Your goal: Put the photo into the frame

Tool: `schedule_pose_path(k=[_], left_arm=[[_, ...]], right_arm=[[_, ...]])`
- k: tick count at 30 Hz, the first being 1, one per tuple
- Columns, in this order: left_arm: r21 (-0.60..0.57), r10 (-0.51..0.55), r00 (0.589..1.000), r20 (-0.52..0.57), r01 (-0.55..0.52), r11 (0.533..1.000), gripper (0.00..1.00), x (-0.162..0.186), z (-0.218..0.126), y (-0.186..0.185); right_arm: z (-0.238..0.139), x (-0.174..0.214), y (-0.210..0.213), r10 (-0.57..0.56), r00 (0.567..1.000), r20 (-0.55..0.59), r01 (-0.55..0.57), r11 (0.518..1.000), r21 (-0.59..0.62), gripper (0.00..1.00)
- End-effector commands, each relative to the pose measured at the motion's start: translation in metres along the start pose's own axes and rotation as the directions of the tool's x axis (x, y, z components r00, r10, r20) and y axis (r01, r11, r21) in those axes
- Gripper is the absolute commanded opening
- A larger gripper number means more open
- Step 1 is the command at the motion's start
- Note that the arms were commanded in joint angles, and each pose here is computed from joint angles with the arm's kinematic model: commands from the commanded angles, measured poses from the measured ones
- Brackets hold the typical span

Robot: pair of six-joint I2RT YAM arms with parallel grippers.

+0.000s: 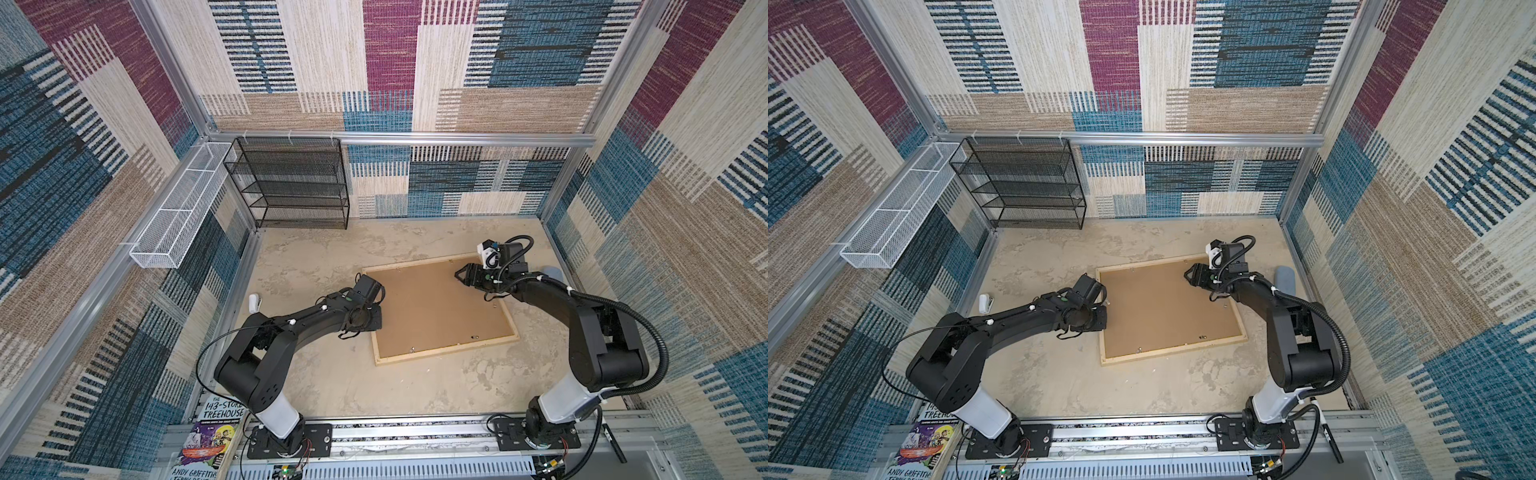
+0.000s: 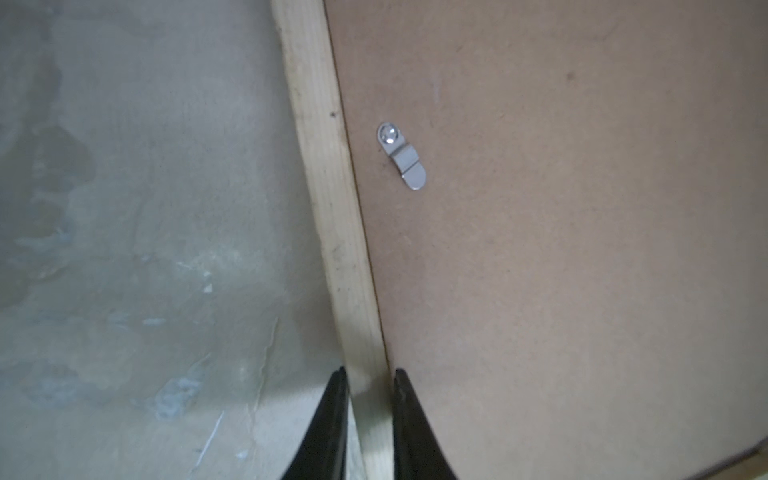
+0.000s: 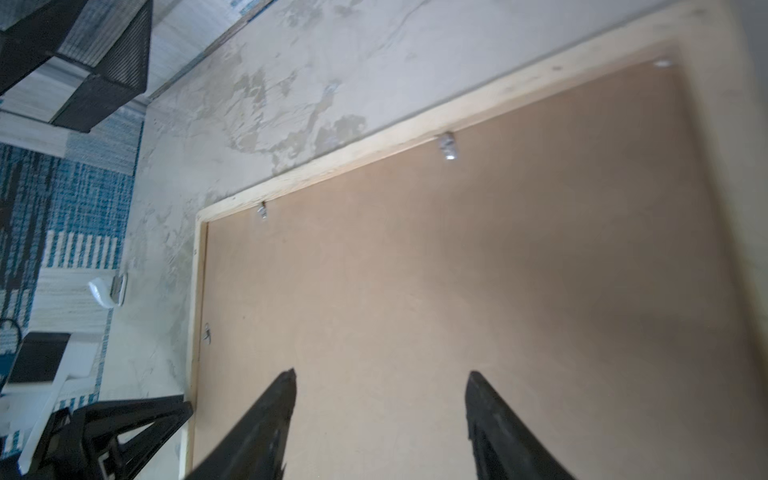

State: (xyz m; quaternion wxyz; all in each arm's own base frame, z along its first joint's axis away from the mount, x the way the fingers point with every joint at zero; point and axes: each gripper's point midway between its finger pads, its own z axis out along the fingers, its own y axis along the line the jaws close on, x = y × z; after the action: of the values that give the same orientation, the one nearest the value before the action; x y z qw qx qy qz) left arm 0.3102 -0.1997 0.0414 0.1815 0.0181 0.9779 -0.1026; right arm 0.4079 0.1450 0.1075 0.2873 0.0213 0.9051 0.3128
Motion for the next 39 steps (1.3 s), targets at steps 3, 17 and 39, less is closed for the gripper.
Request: schedule_pose_path(k=[3,17,39], left_arm=[[0.001,0.104,0.995,-0.003,-0.104,0.995,0.15,-0.004,-0.003,-0.002],[-0.042,0.044,0.997,-0.066,-0.047,0.998,0.13,0.011,0.011,0.008],[0.009,0.060,0.997,-0.054,-0.060,0.998,0.09,0.011,0.009,-0.005]], right_arm=[[0.032,0.019,0.058,-0.038,0.998,-0.048,0.029,0.984,-0.177,0.65],[0.124,0.088,0.132,-0.036,0.954,-0.297,-0.072,0.936,-0.345,0.56],[0.150,0.129,0.167,-0.027,0.901,-0.433,-0.147,0.920,-0.364,0.57]])
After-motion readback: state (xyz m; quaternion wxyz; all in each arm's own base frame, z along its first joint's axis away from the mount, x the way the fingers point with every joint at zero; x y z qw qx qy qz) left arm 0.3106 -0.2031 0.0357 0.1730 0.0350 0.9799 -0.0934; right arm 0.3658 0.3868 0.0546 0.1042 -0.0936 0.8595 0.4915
